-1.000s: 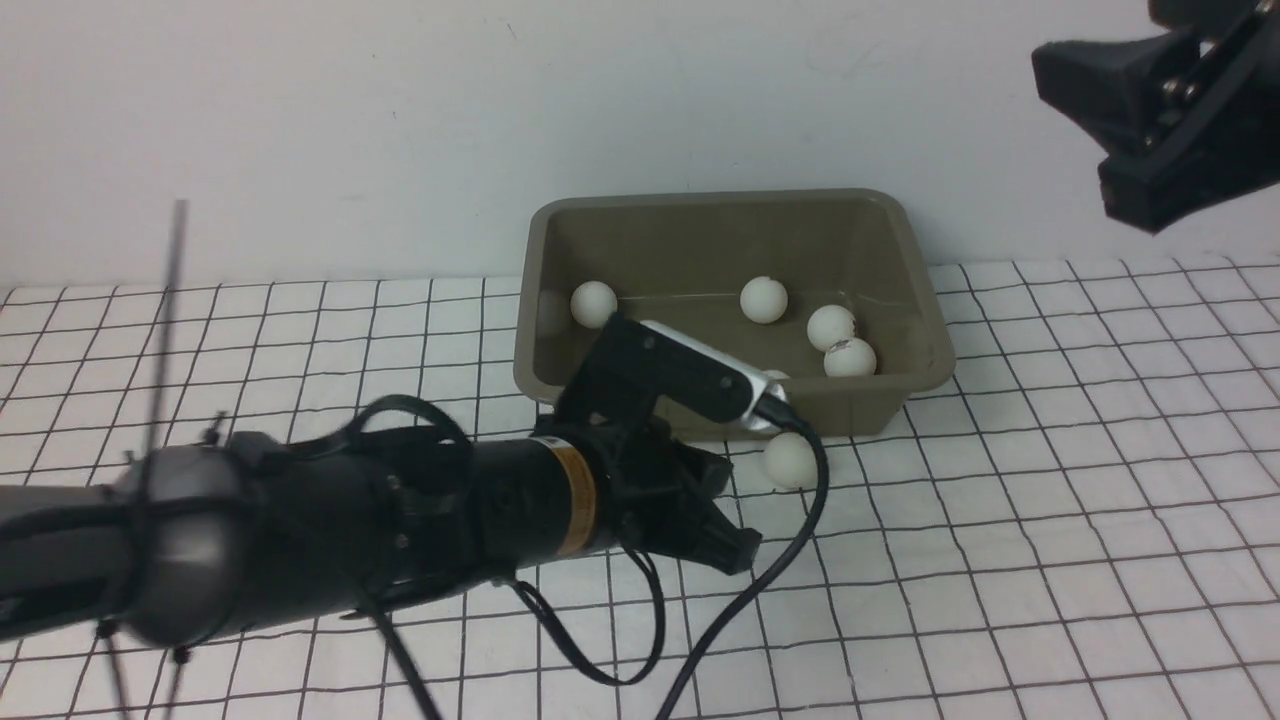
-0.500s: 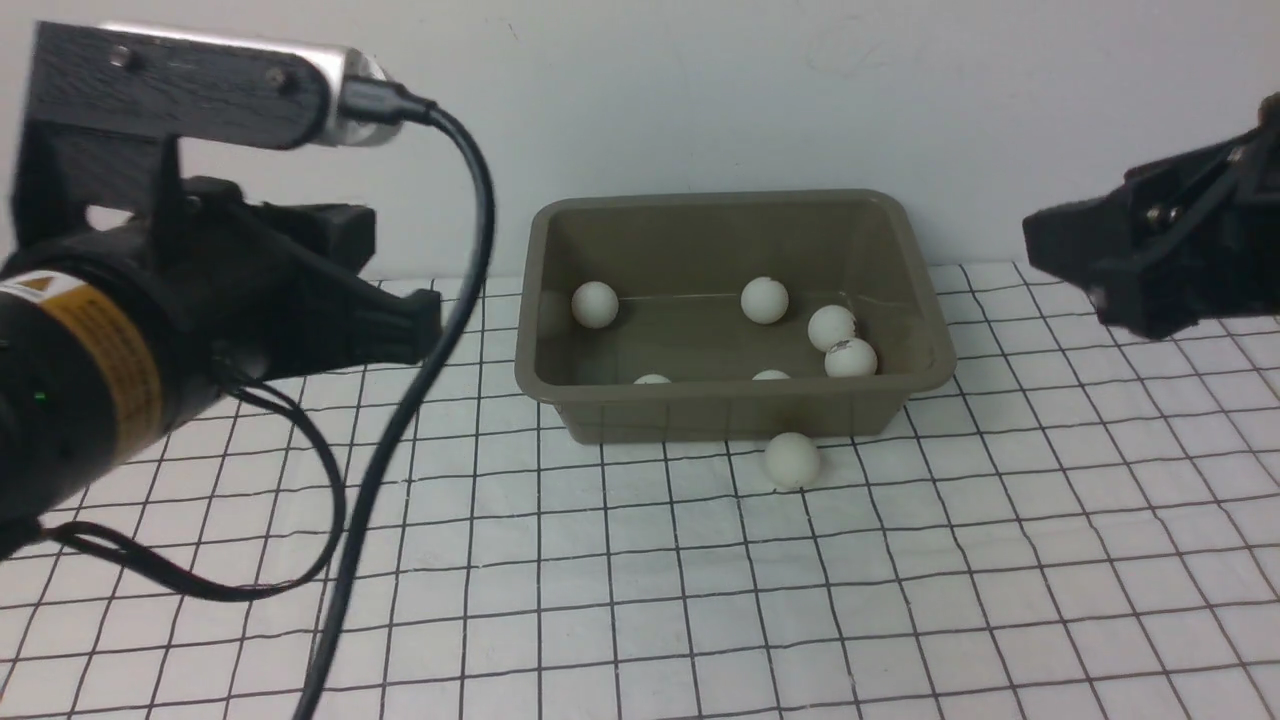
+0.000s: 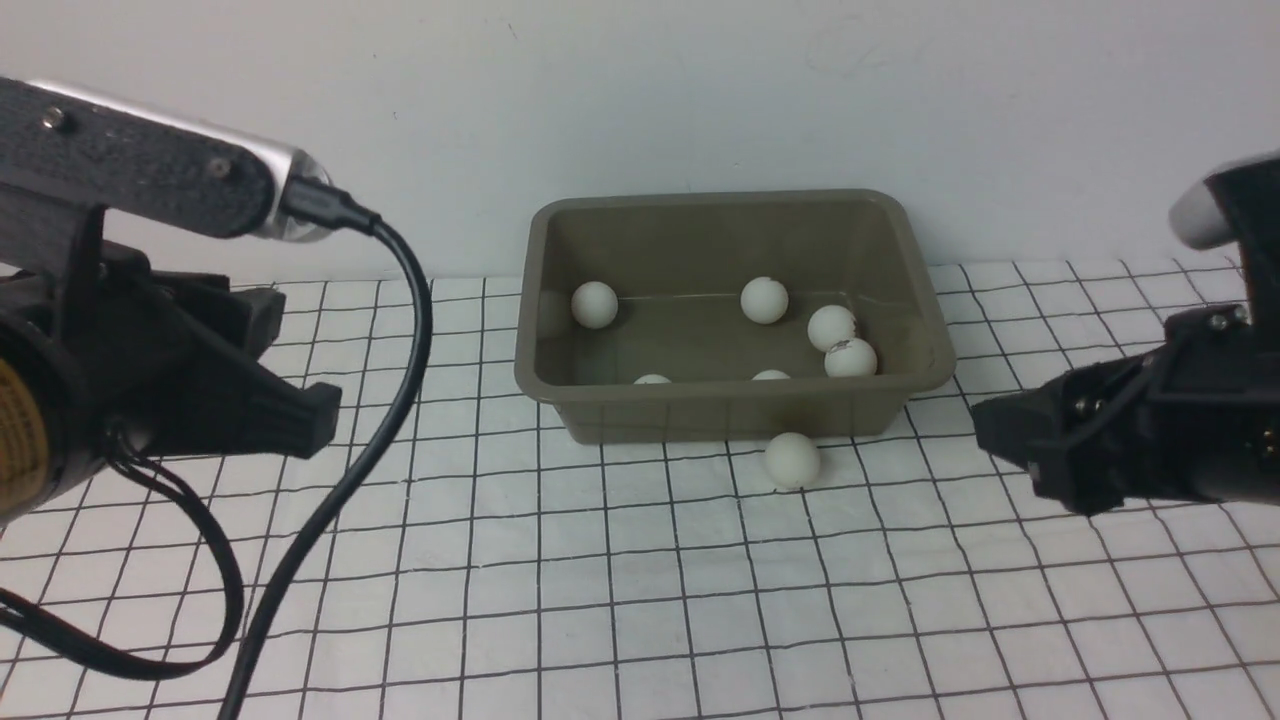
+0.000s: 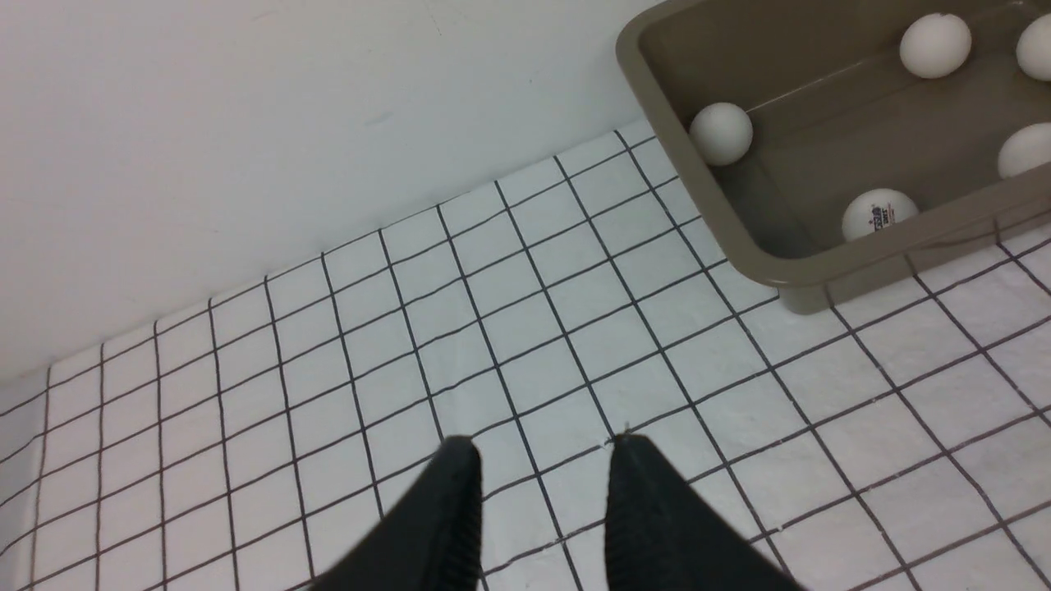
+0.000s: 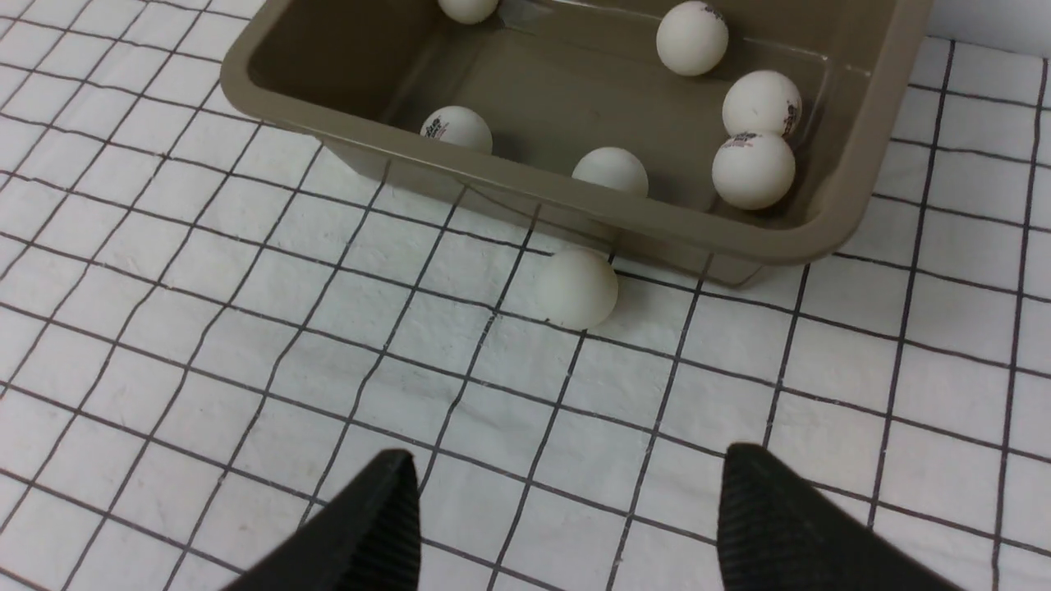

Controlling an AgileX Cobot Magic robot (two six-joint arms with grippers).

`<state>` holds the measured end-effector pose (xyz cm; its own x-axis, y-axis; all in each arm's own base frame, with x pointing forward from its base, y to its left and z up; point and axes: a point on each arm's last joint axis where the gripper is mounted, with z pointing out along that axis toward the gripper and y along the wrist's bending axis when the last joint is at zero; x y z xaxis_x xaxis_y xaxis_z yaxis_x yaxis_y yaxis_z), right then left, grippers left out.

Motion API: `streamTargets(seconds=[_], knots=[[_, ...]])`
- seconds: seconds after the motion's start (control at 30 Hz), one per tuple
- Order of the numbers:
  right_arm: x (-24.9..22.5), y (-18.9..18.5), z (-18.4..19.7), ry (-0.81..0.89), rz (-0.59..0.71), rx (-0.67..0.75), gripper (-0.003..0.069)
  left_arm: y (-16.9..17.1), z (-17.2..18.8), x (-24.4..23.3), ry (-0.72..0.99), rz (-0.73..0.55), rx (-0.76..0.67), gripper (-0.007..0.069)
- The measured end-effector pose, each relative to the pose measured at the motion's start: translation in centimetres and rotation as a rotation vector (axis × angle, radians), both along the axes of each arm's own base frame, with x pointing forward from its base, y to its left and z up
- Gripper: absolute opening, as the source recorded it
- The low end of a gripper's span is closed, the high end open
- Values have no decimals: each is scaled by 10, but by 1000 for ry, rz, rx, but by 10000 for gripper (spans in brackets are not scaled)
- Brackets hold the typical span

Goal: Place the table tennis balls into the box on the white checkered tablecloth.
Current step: 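Reach for and grasp a ping pong ball on the table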

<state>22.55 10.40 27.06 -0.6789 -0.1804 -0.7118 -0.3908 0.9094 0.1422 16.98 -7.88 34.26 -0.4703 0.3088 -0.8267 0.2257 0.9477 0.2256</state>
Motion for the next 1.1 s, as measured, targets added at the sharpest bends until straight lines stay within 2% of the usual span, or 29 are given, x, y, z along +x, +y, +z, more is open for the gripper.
streamTargets(seconds=[0.1,0.57,1.1], knots=[[15,11,-20,13,15,-8,517,0,0,0,2,-3,12,207],[39,47,-66,15,-18,38,527,2,0,0,-6,4,47,209],[59,57,-114,-4,-88,-6,526,3,1,1,-21,4,66,209]])
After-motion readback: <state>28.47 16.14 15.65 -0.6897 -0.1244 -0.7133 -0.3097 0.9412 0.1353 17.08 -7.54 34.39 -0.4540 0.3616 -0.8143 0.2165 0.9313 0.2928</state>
